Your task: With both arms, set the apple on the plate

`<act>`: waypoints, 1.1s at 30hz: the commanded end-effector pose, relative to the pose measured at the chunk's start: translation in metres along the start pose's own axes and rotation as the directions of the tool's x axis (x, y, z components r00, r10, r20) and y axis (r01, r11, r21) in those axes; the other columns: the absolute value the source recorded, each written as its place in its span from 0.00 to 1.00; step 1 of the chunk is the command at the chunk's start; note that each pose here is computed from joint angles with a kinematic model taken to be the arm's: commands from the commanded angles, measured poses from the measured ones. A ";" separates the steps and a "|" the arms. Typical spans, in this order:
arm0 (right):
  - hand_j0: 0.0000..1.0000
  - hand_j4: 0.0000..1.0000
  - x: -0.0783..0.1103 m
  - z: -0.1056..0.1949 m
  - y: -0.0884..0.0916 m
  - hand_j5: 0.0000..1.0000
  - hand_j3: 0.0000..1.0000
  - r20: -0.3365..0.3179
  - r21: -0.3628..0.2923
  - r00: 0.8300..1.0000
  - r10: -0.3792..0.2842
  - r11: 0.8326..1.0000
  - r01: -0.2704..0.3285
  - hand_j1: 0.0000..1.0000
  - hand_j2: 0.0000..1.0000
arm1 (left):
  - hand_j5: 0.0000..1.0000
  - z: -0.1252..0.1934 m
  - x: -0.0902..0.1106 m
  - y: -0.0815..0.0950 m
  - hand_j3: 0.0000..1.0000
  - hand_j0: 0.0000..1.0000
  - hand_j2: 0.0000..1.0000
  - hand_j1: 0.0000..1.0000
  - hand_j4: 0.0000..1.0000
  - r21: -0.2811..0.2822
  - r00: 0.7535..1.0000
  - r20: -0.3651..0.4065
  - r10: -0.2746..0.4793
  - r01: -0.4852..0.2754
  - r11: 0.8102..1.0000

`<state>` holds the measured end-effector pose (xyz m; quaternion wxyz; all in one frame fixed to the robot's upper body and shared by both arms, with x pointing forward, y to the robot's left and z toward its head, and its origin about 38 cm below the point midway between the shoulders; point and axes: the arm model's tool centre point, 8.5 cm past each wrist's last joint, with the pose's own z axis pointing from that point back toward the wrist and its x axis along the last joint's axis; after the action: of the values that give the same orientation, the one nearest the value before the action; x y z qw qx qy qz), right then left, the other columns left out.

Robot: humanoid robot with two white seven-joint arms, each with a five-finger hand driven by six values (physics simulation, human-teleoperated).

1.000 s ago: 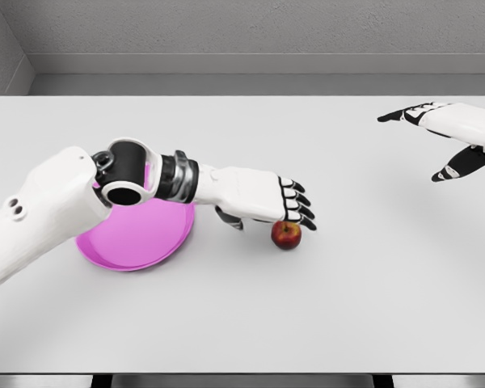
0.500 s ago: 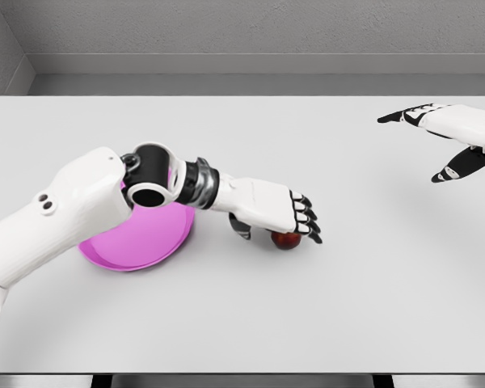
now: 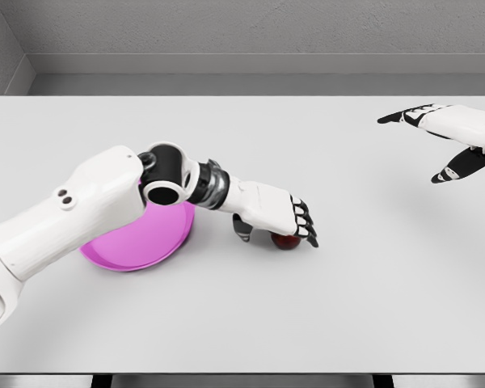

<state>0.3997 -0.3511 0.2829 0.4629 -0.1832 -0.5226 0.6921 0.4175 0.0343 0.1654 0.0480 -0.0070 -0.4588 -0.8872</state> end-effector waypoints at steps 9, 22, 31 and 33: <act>1.00 1.00 0.000 0.000 0.001 1.00 1.00 0.001 0.000 1.000 -0.004 1.000 0.004 1.00 1.00 | 0.63 -0.003 0.000 -0.001 0.63 0.63 0.63 0.63 0.63 -0.010 1.000 0.001 0.001 -0.001 1.000; 1.00 1.00 0.001 -0.001 0.001 1.00 1.00 0.006 -0.001 1.000 -0.004 1.000 0.004 1.00 1.00 | 0.35 -0.002 -0.002 -0.002 0.35 0.35 0.35 0.35 0.35 -0.024 1.000 -0.013 -0.016 0.016 1.000; 1.00 1.00 0.001 -0.001 0.001 1.00 1.00 0.004 -0.001 1.000 -0.005 1.000 0.005 1.00 1.00 | 0.10 0.035 -0.017 -0.005 0.10 0.10 0.10 0.10 0.10 0.039 0.997 -0.060 0.048 -0.046 0.998; 1.00 1.00 0.001 -0.001 0.001 1.00 1.00 0.004 -0.001 1.000 -0.005 1.000 0.005 1.00 1.00 | 0.10 0.058 -0.028 -0.010 0.10 0.10 0.10 0.10 0.10 0.078 0.991 -0.094 0.094 -0.087 0.993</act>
<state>0.3999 -0.3497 0.2816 0.4630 -0.1809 -0.5240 0.6916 0.4353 0.0736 0.1796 0.0894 0.0128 -0.4744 -0.8757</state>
